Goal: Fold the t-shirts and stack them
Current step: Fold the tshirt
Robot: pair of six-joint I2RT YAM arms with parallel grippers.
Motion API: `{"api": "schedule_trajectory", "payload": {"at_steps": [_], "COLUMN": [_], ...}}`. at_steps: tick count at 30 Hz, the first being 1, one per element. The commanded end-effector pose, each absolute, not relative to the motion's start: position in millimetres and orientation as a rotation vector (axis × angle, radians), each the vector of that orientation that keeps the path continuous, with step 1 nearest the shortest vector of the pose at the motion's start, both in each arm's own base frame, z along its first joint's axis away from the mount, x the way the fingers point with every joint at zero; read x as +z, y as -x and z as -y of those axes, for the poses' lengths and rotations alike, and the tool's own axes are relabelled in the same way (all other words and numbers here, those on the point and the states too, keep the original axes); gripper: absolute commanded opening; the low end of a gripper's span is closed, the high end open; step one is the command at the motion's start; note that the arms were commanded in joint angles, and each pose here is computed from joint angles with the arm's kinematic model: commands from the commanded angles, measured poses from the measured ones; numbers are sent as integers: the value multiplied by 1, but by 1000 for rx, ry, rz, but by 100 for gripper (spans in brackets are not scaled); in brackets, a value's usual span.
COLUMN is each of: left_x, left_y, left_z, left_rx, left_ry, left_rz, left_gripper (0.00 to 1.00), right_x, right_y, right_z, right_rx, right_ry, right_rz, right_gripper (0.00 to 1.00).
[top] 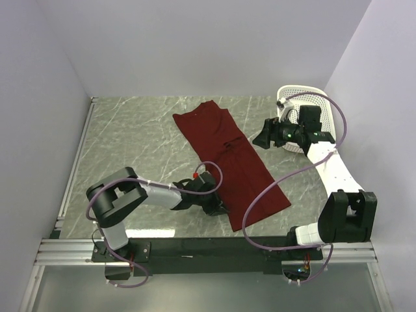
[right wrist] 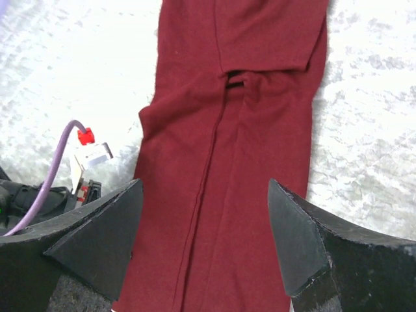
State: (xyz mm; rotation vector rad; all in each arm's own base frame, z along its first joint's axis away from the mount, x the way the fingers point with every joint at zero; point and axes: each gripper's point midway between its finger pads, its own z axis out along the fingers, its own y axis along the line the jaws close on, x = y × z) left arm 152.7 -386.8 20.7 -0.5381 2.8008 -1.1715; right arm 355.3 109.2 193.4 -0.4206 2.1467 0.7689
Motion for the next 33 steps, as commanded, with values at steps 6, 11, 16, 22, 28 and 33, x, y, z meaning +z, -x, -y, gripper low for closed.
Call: {"api": "schedule_trajectory", "payload": {"at_steps": [6, 11, 16, 22, 28, 33], "left_x": [14, 9, 33, 109, 132, 137], "left_y": [-128, -106, -121, -174, -258, -371], "left_z": [306, 264, 252, 230, 186, 160], "left_rx": [-815, -830, -900, -886, -975, -878], "left_ry": [558, 638, 590, 469, 431, 403], "left_rz": [-2847, -2867, -2790, -2528, -2335, -2284], "left_gripper": [1, 1, 49, 77, 78, 75], "right_x": [221, 225, 221, 207, 205, 211], "right_y": [-351, -349, -347, -346, -362, -405], "right_z": [-114, -115, -116, -123, -122, -122], "right_rx": [821, 829, 840, 865, 615, 428], "right_ry": [457, 465, 479, 546, 604, 495], "right_rz": [-2036, -2023, -2031, -2072, -2084, -2017], "right_gripper": [84, 84, 85, 90, 91, 99]}}
